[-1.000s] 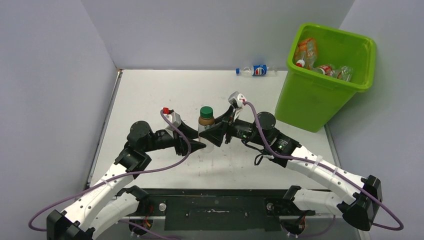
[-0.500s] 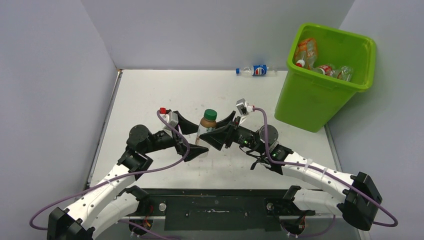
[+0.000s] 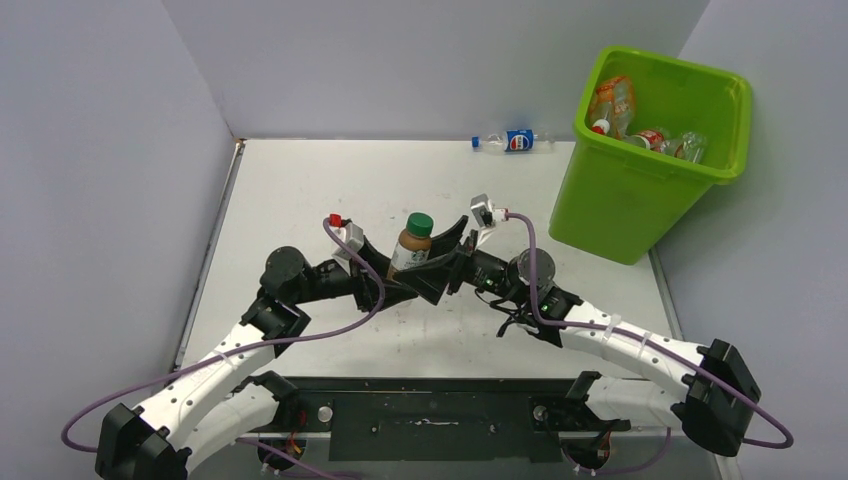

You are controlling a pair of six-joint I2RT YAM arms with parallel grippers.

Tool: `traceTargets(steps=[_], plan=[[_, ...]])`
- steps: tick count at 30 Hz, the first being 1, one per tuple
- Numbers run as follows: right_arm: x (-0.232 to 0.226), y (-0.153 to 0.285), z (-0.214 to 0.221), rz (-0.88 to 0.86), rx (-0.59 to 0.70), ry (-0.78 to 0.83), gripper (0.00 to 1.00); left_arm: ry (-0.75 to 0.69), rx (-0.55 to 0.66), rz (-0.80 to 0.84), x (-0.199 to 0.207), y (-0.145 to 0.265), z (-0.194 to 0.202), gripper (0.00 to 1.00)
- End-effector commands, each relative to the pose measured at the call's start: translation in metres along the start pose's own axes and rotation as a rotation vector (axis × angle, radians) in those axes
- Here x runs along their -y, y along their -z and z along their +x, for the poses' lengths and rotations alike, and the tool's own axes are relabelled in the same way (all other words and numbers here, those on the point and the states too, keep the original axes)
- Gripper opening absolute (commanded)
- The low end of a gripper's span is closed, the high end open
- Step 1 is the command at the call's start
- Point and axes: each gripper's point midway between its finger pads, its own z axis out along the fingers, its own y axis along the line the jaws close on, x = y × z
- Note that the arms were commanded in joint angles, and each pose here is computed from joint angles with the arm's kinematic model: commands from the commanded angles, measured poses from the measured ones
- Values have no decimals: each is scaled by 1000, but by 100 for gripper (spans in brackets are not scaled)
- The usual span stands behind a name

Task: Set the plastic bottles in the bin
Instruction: Pick up the plastic bottle at the center of the board.

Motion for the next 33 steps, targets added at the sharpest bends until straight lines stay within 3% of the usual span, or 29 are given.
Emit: traceTargets(steps=[1, 3, 9, 13, 20, 25, 26, 27, 28, 30, 33], plan=[[-25, 1, -29, 0, 19, 82, 95, -70, 54, -8, 1, -2, -21, 23], [-20, 8, -46, 81, 39, 162, 100, -77, 56, -19, 0, -2, -21, 22], [-3, 14, -84, 282, 75, 250, 100, -77, 53, -26, -2, -3, -20, 17], [12, 2, -84, 349, 31, 249, 93, -80, 53, -30, -3, -3, -19, 14], [26, -10, -76, 375, 5, 211, 71, -85, 53, -27, -1, -3, -19, 9], [27, -11, -77, 375, 17, 202, 37, -88, 49, -29, -1, -3, -17, 8], [26, -10, -77, 371, 18, 207, 25, -87, 48, -34, -1, -2, -17, 13], [25, -9, -79, 369, 20, 210, 13, -85, 50, -45, -2, -2, -17, 29], [24, -7, -80, 373, 20, 216, 6, -86, 52, -56, -4, -1, -18, 53], [20, -2, -86, 374, 27, 244, 5, -84, 67, -99, -9, 1, -20, 99], [11, 8, -100, 385, 31, 307, 5, -91, 101, -163, -17, 5, -27, 96]])
